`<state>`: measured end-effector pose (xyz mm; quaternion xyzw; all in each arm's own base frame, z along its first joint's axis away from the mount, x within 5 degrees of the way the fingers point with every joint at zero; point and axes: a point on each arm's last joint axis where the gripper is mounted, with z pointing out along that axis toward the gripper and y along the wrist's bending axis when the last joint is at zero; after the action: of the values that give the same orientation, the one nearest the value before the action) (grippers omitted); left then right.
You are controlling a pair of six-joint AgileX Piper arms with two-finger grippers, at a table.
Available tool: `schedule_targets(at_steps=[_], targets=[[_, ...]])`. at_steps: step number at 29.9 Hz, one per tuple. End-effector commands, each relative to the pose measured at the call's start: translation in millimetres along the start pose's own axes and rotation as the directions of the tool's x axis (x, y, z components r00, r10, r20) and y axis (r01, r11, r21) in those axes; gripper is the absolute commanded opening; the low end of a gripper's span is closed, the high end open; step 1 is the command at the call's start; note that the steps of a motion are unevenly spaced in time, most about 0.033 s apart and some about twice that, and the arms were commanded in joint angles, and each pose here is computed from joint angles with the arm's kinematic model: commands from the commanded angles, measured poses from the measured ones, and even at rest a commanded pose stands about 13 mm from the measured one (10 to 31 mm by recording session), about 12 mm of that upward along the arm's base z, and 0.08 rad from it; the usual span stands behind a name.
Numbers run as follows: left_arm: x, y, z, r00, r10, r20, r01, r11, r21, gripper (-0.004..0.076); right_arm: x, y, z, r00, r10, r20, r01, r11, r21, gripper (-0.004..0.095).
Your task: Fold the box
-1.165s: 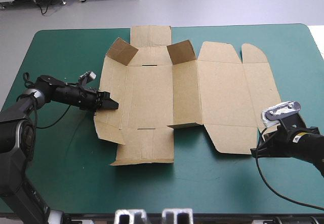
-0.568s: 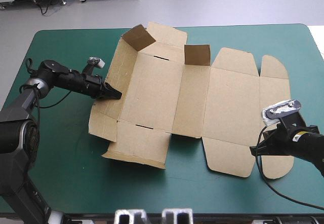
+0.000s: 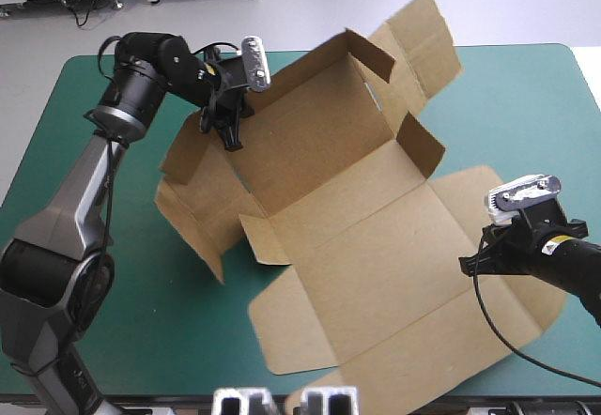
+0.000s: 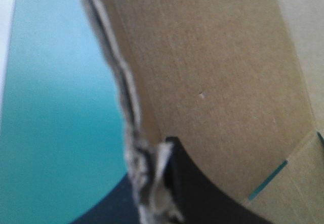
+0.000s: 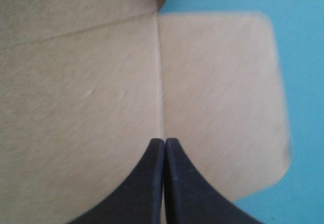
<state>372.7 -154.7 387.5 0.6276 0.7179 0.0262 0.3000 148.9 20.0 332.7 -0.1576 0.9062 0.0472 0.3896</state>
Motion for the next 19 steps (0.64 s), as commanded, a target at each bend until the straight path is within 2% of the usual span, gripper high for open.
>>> schedule_targets(at_steps=[1, 5, 8, 11, 15, 17, 19], targets=[[-37.5, -1.9, -42.1, 0.986, 0.167, 0.004, -0.160, 0.952, -0.263, -0.0010, -18.0, 0.0, -10.3, 0.991, -0.026, 0.134, 0.024, 1.000, 0.010, -0.0024], [-62.7, -1.8, -45.6, 0.979, 0.172, 0.107, -0.116, 0.908, -0.402, -0.0010, -34.2, -0.1, -26.8, 0.979, -0.046, 0.200, 0.042, 0.999, 0.024, -0.0024], [-69.3, 0.9, -51.3, 0.971, 0.182, 0.156, -0.092, 0.882, -0.461, -0.0010, -50.3, -1.2, -44.8, 0.957, -0.099, 0.273, 0.084, 0.994, 0.065, -0.0024], [-69.3, 0.3, -57.0, 0.970, 0.181, 0.165, -0.083, 0.878, -0.471, -0.0010, -69.5, -3.5, -65.3, 0.924, -0.138, 0.357, 0.101, 0.988, 0.120, -0.0024], [-63.8, -6.4, -62.7, 0.973, 0.168, 0.157, -0.079, 0.886, -0.458, -0.0010, -91.9, -9.8, -78.1, 0.897, -0.187, 0.402, 0.120, 0.975, 0.187, -0.0024], [-58.6, -10.2, -62.2, 0.980, 0.137, 0.144, -0.059, 0.893, -0.447, -0.0010, -100.1, -12.9, -76.7, 0.904, -0.182, 0.386, 0.116, 0.975, 0.188, -0.0024], [-52.9, -11.7, -59.9, 0.987, 0.052, 0.149, 0.021, 0.893, -0.449, -0.0010, -107.0, -15.2, -71.6, 0.914, -0.168, 0.370, 0.110, 0.979, 0.172, -0.0024]])
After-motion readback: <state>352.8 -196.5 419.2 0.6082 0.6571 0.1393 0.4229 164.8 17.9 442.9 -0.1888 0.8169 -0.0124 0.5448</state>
